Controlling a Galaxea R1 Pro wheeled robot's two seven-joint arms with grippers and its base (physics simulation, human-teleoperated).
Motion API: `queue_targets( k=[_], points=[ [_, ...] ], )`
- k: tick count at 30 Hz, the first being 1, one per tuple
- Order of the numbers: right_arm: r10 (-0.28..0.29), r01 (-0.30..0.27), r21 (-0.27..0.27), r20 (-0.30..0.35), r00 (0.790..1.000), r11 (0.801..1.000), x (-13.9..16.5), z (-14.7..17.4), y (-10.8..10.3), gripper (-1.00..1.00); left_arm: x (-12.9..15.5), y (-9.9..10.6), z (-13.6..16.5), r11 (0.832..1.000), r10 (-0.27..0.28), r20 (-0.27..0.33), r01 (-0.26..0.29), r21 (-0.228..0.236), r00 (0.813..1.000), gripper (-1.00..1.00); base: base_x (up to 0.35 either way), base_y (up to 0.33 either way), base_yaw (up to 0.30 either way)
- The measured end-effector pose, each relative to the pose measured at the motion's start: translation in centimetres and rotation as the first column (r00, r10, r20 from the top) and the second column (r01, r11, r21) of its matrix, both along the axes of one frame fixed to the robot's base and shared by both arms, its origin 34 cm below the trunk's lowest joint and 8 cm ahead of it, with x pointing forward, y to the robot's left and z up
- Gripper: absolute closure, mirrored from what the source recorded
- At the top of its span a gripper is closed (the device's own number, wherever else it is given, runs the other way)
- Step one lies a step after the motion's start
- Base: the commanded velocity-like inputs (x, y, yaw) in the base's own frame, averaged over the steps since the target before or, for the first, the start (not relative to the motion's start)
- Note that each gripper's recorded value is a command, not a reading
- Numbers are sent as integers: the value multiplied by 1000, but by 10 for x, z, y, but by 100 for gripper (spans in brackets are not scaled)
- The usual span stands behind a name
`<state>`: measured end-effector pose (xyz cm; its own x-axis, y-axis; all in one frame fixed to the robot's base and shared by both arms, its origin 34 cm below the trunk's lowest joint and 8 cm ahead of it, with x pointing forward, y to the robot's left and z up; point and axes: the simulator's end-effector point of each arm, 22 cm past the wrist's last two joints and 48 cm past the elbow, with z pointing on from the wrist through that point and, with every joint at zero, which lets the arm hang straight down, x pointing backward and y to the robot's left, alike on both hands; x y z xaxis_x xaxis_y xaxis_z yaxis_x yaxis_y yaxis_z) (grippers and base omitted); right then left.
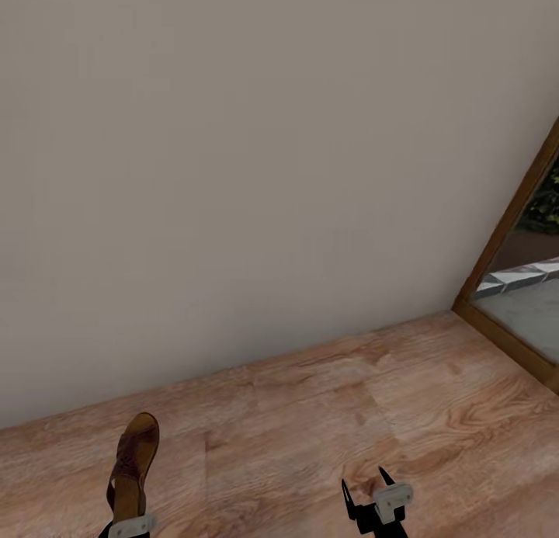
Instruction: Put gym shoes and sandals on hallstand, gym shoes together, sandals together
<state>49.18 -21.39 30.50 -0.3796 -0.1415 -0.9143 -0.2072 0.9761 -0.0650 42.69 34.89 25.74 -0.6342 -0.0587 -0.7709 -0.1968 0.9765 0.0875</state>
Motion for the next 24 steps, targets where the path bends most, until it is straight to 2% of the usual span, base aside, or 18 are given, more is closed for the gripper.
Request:
queue_targets(
  k=[17, 24],
  points=[
    [0, 0, 0, 0, 1000, 1000, 0, 0, 0, -100, 0, 1, 0, 1000, 3, 2, -3, 1, 1000, 100, 228, -204, 278],
    [0, 0, 1, 4, 1000, 1000, 1, 1, 1, -100, 1, 1, 2, 1000, 5, 5, -5, 1, 1000, 100, 117, -232, 278]
  ],
)
